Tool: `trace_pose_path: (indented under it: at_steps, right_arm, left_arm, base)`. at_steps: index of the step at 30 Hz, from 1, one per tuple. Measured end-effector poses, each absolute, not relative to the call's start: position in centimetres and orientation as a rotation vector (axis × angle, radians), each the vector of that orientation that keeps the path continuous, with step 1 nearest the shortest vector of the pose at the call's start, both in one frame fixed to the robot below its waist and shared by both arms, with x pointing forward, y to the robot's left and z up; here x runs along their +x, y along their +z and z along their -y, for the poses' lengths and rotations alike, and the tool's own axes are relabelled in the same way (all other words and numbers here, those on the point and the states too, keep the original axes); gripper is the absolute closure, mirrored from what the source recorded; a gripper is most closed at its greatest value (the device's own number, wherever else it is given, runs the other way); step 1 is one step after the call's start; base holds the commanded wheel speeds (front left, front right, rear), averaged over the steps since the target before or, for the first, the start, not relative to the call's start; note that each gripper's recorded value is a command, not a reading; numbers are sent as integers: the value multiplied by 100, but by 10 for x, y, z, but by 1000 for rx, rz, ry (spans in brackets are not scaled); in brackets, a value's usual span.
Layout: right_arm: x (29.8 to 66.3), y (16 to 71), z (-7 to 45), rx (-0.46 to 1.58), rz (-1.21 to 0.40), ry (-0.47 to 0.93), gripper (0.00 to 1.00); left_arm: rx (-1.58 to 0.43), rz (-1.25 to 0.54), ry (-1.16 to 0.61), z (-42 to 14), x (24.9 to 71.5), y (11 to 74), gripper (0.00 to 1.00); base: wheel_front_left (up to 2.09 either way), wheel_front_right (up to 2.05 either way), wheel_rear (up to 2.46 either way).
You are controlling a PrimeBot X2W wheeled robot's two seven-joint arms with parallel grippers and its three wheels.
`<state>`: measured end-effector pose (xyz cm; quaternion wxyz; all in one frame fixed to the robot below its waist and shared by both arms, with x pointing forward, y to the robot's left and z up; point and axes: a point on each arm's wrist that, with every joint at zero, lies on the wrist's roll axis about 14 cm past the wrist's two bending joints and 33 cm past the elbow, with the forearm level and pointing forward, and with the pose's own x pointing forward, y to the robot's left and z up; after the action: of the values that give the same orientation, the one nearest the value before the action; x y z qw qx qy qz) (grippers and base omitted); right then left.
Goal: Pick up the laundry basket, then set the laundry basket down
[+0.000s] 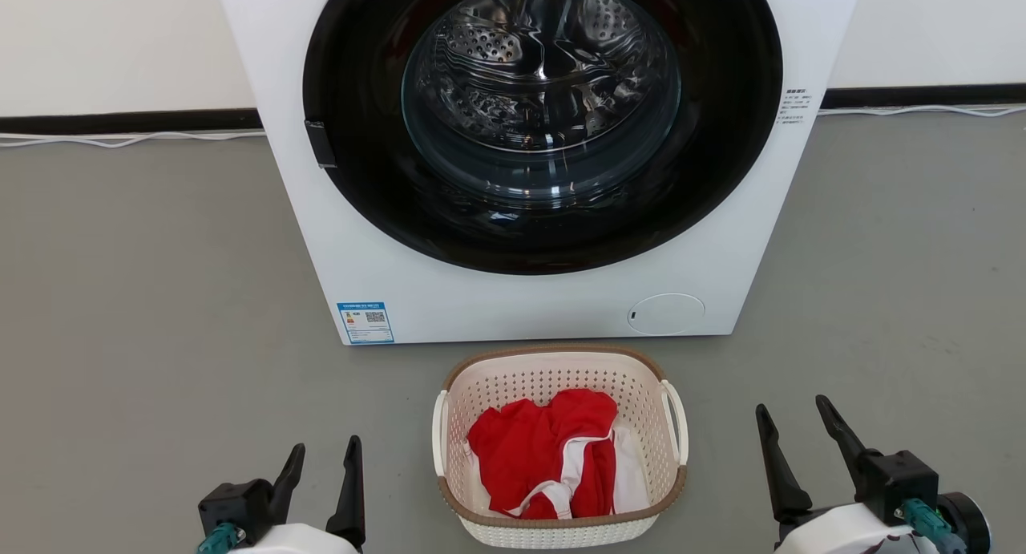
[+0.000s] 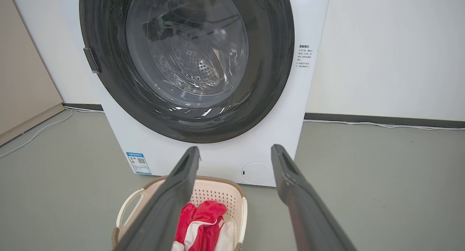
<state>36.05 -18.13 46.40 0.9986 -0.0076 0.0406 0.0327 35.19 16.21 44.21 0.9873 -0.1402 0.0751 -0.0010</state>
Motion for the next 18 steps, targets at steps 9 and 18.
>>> trace_pose_path:
  at_steps: [9,18]
  right_arm:
    - [360,462,180,-123,-76,87,0]
    - [359,461,181,-125,-79,86,0]
  left_arm:
    - [-183,-118,-32,-159,356,448,0]
    - [-178,-117,-34,-159,356,448,0]
  base:
    - [0,0,0]
    - [0,0,0]
